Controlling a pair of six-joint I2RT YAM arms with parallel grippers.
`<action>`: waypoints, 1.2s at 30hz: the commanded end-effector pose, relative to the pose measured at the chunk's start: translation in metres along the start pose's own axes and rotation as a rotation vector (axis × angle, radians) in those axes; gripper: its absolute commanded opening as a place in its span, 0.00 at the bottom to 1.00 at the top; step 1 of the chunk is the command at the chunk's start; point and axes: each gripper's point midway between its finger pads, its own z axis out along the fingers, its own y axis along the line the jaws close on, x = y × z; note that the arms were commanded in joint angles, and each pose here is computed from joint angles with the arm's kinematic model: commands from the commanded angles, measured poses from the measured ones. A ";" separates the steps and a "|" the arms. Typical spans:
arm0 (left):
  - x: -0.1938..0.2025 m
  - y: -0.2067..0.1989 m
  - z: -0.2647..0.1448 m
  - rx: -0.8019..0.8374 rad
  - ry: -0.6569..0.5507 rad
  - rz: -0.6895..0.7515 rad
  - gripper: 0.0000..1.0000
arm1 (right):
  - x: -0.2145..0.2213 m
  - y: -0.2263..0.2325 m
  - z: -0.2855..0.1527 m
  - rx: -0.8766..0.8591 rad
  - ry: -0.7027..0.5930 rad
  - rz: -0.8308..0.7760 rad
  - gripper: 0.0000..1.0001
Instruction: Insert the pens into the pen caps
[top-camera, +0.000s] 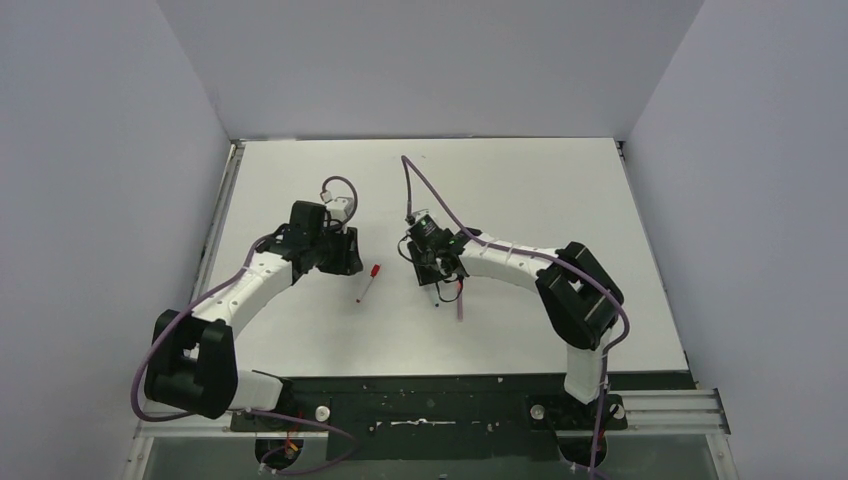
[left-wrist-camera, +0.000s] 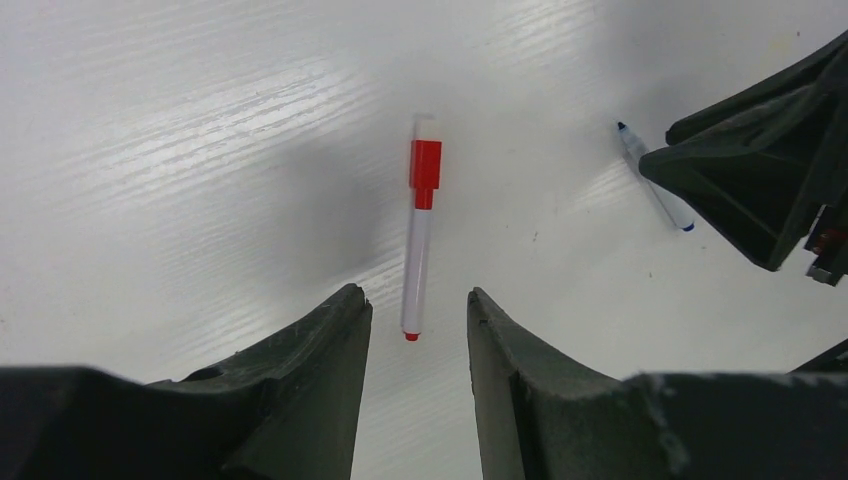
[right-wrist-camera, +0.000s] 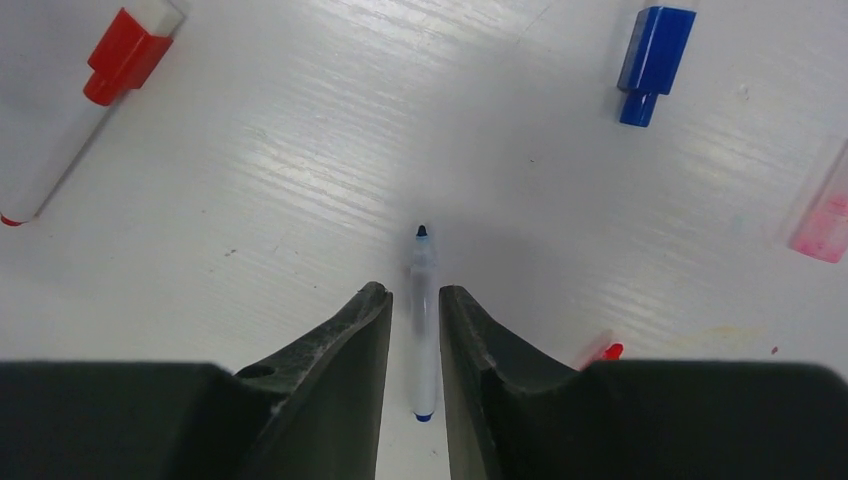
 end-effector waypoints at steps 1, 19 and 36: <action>-0.020 -0.014 -0.011 0.073 -0.088 0.008 0.39 | -0.008 0.001 0.008 0.012 -0.031 -0.019 0.27; -0.031 -0.015 -0.031 0.078 -0.138 -0.007 0.39 | 0.013 -0.010 0.016 0.036 0.012 -0.044 0.13; -0.034 -0.048 -0.055 0.250 -0.268 -0.075 0.39 | -0.040 0.010 -0.028 -0.116 -0.139 -0.017 0.00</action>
